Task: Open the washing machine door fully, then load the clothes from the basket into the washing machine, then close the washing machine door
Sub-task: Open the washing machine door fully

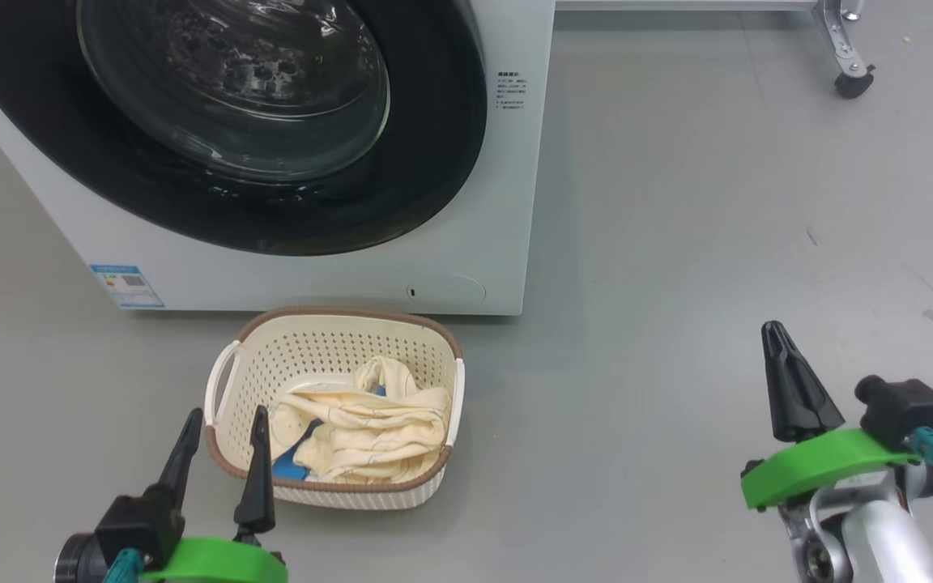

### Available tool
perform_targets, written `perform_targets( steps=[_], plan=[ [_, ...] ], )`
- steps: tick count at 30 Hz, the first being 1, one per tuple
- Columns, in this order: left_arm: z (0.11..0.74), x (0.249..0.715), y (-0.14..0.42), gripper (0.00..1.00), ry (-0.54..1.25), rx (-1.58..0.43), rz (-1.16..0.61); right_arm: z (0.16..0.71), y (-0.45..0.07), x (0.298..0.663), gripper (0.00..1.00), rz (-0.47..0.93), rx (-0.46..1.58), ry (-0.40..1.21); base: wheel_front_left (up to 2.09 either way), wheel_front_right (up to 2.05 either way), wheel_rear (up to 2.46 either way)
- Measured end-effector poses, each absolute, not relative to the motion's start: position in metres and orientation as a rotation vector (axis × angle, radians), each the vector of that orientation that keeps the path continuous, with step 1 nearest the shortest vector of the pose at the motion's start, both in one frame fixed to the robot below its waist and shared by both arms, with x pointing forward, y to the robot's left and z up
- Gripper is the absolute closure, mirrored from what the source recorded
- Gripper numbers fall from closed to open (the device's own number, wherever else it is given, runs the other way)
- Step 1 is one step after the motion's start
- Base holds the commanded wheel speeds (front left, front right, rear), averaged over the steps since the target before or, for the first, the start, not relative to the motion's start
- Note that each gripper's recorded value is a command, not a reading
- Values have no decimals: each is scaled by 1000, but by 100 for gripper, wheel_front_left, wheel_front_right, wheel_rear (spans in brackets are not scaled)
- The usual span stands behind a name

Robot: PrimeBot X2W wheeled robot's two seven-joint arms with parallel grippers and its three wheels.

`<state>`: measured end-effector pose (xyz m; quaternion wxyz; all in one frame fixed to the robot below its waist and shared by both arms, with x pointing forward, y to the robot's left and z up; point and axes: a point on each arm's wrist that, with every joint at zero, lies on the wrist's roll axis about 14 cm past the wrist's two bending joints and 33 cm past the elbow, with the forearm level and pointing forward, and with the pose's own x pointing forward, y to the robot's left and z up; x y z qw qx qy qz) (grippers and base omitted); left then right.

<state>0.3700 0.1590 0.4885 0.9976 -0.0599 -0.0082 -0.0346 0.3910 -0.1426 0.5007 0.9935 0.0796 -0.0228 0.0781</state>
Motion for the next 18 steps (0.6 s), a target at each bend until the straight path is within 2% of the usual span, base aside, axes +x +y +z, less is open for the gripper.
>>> perform_targets(
  steps=[4,13,18],
  plan=[
    [485,371,160,0,-6,-120,-66,505,-143,397,100,142,278,-59,0,0,0],
    [481,381,159,0,6,-119,-69,504,-147,420,100,81,753,-22,0,0,0],
    [473,383,160,0,29,-127,-64,507,-147,441,100,83,944,5,0,0,0]
  ],
)
